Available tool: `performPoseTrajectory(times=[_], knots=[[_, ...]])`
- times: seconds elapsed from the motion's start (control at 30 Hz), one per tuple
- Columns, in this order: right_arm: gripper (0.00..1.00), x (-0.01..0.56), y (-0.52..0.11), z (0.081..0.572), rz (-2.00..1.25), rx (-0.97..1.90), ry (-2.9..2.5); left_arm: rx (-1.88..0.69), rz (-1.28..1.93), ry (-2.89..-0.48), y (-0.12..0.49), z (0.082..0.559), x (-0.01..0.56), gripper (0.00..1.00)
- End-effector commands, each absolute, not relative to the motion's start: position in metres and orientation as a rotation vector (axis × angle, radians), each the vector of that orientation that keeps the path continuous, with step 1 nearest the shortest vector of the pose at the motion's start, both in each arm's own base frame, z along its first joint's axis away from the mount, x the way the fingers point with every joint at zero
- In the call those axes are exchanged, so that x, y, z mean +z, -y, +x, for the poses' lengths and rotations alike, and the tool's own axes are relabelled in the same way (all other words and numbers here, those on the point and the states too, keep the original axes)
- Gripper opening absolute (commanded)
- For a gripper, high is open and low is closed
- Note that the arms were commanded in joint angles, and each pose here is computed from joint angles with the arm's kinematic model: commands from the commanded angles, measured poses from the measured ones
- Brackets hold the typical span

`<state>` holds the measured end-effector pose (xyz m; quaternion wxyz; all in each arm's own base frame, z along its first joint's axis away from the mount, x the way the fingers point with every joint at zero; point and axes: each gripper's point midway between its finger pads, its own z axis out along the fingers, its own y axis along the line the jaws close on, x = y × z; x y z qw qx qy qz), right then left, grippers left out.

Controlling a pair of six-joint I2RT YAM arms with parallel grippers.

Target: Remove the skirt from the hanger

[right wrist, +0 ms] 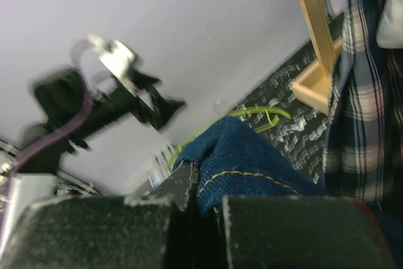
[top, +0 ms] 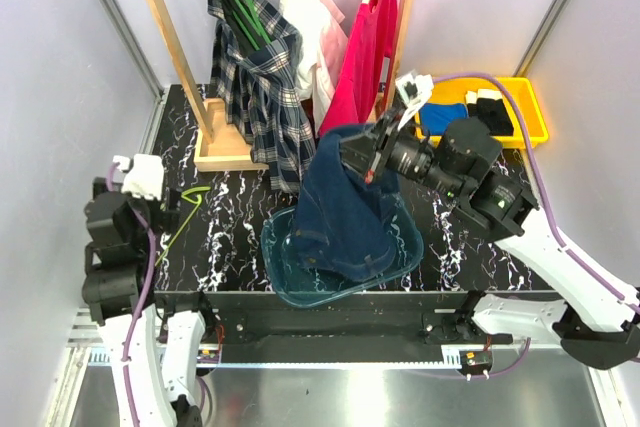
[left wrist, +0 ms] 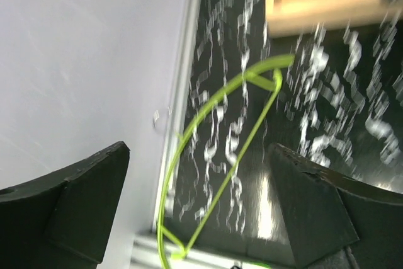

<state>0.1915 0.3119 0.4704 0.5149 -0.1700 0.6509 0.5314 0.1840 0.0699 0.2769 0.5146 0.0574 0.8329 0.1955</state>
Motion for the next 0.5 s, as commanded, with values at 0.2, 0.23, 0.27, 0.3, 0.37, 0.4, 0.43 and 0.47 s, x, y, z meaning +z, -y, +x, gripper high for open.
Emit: performPoseTrajectory(times=[0.2, 0.23, 0.27, 0.3, 0.37, 0.4, 0.43, 0.47], knots=[[0.30, 0.344, -0.284, 0.194, -0.402, 1.048, -1.840, 0.128, 0.185, -1.692, -0.010, 0.195, 0.415, 0.99], [0.40, 0.332, -0.284, 0.195, -0.402, 1.028, -1.877, 0.101, 0.188, -1.702, -0.008, 0.202, 0.419, 0.99], [0.75, 0.322, -0.282, 0.195, -0.397, 1.008, -1.919, 0.083, 0.197, -1.667, -0.003, 0.200, 0.437, 0.99], [0.95, 0.316, -0.280, 0.196, -0.391, 0.988, -1.944, 0.036, 0.203, -1.659, 0.004, 0.202, 0.445, 0.99], [1.00, 0.299, -0.277, 0.196, -0.391, 0.936, -2.021, -0.003, 0.197, -1.645, 0.006, 0.214, 0.467, 0.99], [1.00, 0.295, -0.274, 0.197, -0.385, 0.910, -2.046, -0.041, 0.202, -1.639, 0.011, 0.218, 0.475, 0.99], [1.00, 0.293, -0.274, 0.198, -0.383, 0.894, -2.070, -0.066, 0.194, -1.663, 0.011, 0.232, 0.476, 0.99], [1.00, 0.281, -0.269, 0.194, -0.386, 0.859, -2.135, -0.073, 0.199, -1.629, 0.013, 0.231, 0.493, 0.99]])
